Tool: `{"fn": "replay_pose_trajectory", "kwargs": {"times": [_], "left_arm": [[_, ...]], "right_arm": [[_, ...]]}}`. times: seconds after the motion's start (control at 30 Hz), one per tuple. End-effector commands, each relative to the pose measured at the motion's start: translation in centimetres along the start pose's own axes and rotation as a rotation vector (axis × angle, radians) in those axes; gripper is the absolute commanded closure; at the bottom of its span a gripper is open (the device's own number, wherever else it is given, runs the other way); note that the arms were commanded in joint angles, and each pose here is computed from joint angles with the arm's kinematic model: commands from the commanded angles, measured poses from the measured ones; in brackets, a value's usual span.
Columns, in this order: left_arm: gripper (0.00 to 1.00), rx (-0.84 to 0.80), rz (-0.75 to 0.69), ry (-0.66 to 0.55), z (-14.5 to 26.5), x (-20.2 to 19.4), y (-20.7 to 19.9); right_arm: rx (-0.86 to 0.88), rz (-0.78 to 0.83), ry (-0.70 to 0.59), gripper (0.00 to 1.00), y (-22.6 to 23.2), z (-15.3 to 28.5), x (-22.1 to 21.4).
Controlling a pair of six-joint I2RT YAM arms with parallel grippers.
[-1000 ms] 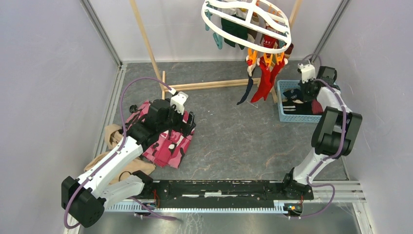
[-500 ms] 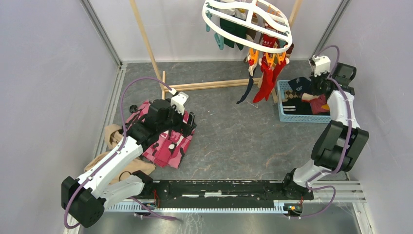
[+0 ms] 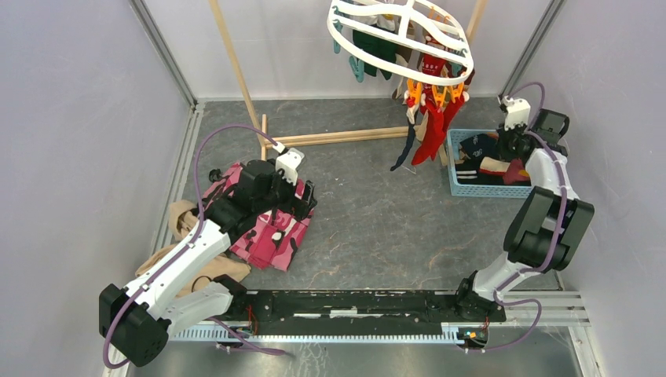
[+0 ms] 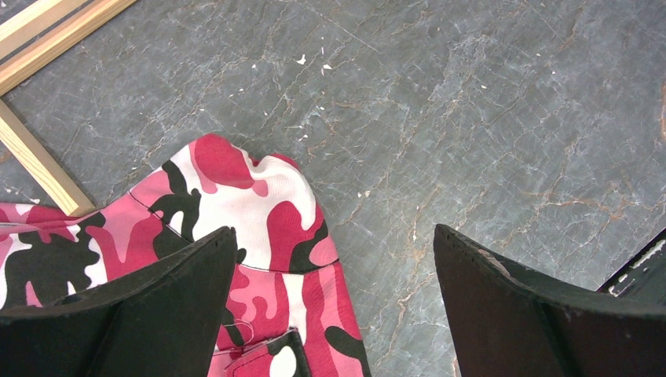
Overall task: Clip the socks to the hanger
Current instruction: Pick up the sock from the bin.
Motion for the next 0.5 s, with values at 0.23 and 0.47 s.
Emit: {"fn": "replay_pose_trajectory", "kwargs": {"times": [0.23,0.47], "left_arm": [[0.0,-0.078,0.023,-0.054,0.3,1.2,-1.0],[0.0,-0.201,0.016,-0.116,1.3,2.1,-2.5]], "right_arm": [[-0.031,0.039,-0.326,1.0,0.8,7.2,6.5],[0.127,0.088,-0.356,1.0,3.4,8.4,6.1]]}}
Point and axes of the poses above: each gripper's point midway between its finger pads, its own z axis back along the fingers, its own y axis along the line the jaws close on, x = y × z, the point moved 6 cm from there along z, back along the fingers, and after that the axes turned 10 degrees about z, right-handed, at the moved point
